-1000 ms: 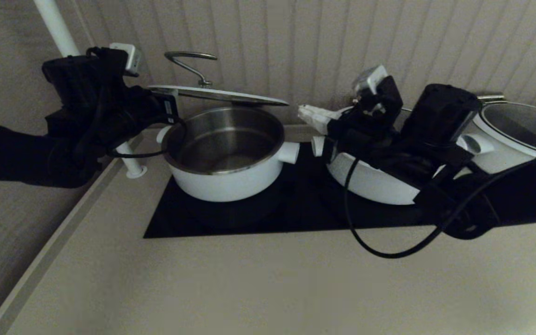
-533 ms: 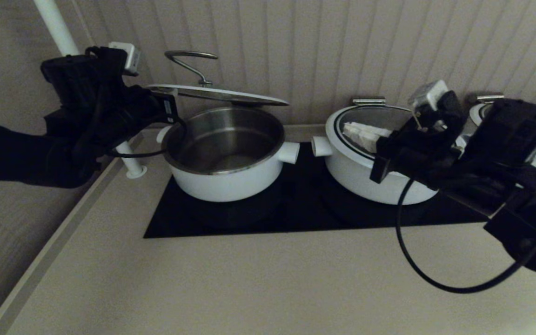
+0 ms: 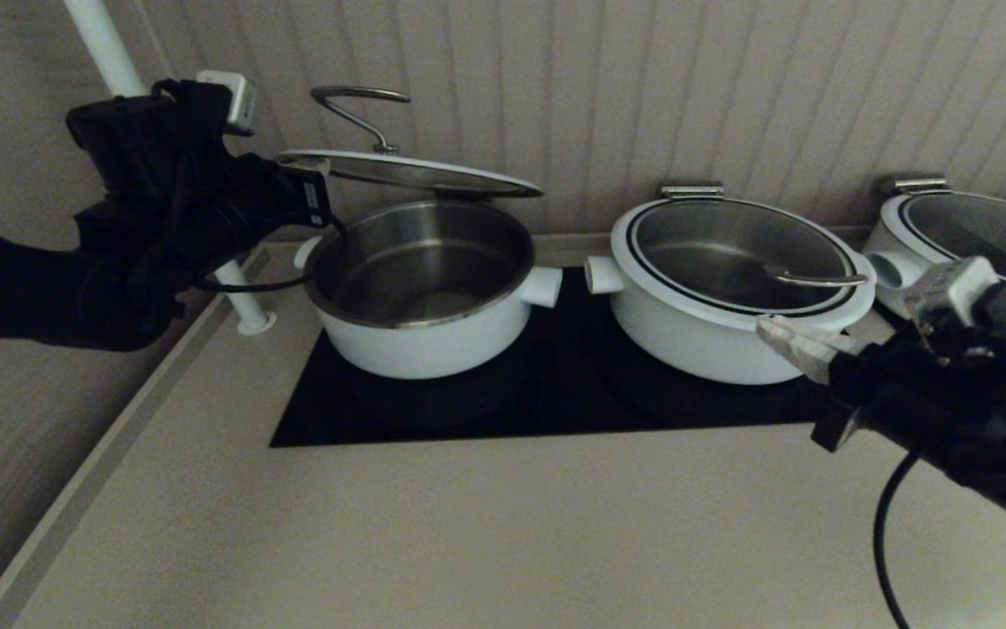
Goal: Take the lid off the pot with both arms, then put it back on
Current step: Open the pot lid completely
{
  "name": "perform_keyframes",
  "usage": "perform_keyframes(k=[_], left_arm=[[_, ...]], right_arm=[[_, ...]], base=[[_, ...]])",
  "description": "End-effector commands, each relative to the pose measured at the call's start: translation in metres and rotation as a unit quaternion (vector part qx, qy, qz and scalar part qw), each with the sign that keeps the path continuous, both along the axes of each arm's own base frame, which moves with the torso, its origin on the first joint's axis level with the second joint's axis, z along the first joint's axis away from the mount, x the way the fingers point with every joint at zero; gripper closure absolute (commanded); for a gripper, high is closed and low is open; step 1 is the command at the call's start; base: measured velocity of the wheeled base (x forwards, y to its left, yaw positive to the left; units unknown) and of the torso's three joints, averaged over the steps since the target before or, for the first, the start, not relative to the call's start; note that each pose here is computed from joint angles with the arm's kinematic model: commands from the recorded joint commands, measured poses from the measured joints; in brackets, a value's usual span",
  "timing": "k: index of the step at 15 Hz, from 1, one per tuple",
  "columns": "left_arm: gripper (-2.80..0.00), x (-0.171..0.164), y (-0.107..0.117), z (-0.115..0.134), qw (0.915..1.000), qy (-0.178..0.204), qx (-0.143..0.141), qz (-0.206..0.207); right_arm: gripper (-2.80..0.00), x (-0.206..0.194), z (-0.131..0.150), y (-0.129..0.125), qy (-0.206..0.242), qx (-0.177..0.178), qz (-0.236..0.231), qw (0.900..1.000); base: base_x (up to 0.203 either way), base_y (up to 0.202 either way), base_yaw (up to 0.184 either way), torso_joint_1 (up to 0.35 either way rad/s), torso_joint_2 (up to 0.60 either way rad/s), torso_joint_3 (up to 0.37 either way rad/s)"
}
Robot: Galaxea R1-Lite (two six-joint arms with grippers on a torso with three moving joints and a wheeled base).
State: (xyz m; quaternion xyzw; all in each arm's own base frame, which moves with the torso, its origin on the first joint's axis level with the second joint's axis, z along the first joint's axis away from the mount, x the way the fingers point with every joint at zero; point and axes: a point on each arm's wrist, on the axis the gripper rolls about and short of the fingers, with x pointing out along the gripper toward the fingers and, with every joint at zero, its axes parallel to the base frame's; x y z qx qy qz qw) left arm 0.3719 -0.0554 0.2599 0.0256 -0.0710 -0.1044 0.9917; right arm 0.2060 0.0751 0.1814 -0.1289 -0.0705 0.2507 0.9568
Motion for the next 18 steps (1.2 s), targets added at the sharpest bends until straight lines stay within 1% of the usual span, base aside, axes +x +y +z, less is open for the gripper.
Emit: perform_keyframes(k=[1,4,6,9,11,13,18], left_arm=[[0.00,-0.001,0.000,0.001,1.0000,-0.002,0.000,-0.001],[0.00,0.001,0.000,-0.001,1.0000,0.000,0.000,-0.001],[0.00,0.002,0.000,-0.002,1.0000,0.001,0.001,-0.001],[0.00,0.003,-0.001,-0.005,1.0000,0.005,0.002,-0.001],[0.00,0.004,-0.001,-0.006,1.0000,0.005,0.002,-0.001],[0.00,0.005,-0.001,-0.006,1.0000,0.005,0.003,-0.001],[0.00,0.005,-0.001,-0.007,1.0000,0.006,0.003,-0.001]], right_arm=[[0.00,-0.014,0.000,-0.010,-0.007,0.002,-0.025,1.000],[0.00,-0.031,-0.009,-0.024,0.008,-0.006,-0.095,0.995],[0.00,-0.043,-0.018,-0.038,0.019,-0.016,-0.144,0.989],[0.00,-0.064,-0.030,-0.065,0.028,-0.038,-0.228,0.973],[0.00,-0.084,-0.037,-0.080,0.033,-0.055,-0.289,0.955],[0.00,-0.097,-0.041,-0.082,0.052,-0.067,-0.299,0.950],[0.00,-0.142,-0.059,-0.079,0.116,-0.077,-0.288,0.948]], base=[[0.000,0.000,0.000,0.000,0.00,0.000],[0.000,0.000,0.000,0.000,0.00,0.000],[0.000,0.000,0.000,0.000,0.00,0.000],[0.000,0.000,0.000,0.000,0.00,0.000],[0.000,0.000,0.000,0.000,0.00,0.000],[0.000,0.000,0.000,0.000,0.00,0.000],[0.000,0.000,0.000,0.000,0.00,0.000]])
